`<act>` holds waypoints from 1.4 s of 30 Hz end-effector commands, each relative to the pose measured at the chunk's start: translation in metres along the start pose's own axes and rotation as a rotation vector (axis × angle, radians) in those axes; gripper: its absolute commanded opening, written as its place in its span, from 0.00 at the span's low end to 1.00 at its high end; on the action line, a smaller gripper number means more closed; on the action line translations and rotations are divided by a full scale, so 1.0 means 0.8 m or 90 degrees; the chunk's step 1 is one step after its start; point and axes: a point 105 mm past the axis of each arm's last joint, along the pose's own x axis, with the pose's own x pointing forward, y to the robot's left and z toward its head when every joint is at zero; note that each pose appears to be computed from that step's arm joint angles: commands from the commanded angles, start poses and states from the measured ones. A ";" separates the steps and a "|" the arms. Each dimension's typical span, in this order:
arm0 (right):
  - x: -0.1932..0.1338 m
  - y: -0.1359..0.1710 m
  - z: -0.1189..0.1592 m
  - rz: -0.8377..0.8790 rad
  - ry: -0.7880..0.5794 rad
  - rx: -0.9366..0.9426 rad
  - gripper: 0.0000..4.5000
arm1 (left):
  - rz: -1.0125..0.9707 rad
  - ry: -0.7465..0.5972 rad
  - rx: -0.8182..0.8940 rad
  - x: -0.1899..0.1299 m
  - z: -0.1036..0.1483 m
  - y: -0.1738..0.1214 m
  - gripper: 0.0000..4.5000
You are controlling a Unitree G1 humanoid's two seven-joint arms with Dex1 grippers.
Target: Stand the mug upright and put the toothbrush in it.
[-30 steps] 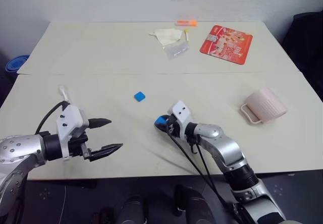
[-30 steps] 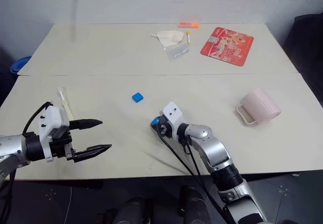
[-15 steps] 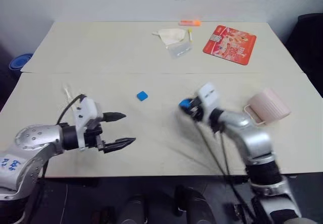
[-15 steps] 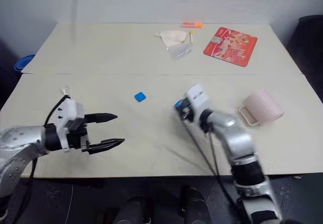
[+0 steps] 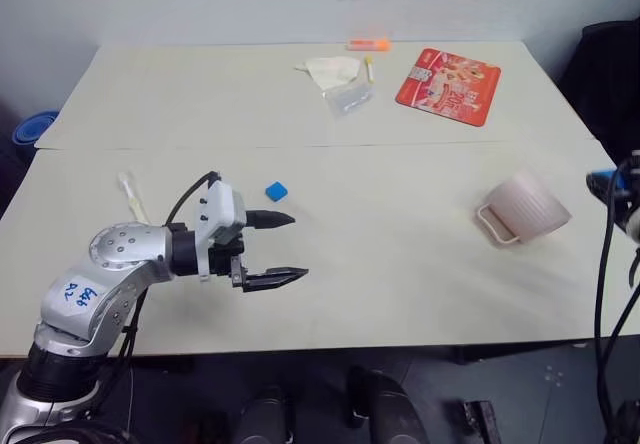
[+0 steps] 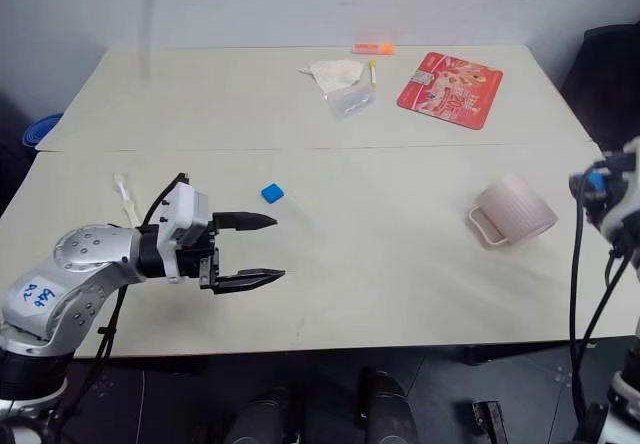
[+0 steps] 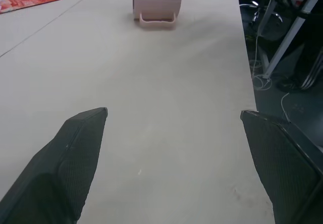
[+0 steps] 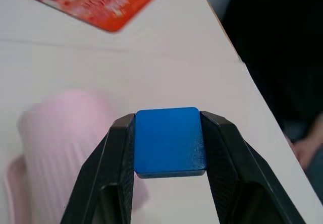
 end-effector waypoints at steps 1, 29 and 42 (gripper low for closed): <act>-0.010 -0.008 -0.020 -0.036 0.002 0.014 0.33 | 0.000 -0.007 0.025 0.000 0.009 -0.001 1.00; -0.135 0.240 0.054 0.740 -0.067 -0.062 0.89 | 0.305 0.174 0.040 -0.048 -0.023 0.125 1.00; -0.116 0.291 0.001 0.744 -0.019 -0.107 0.89 | 0.312 0.127 -0.034 0.031 -0.049 0.192 1.00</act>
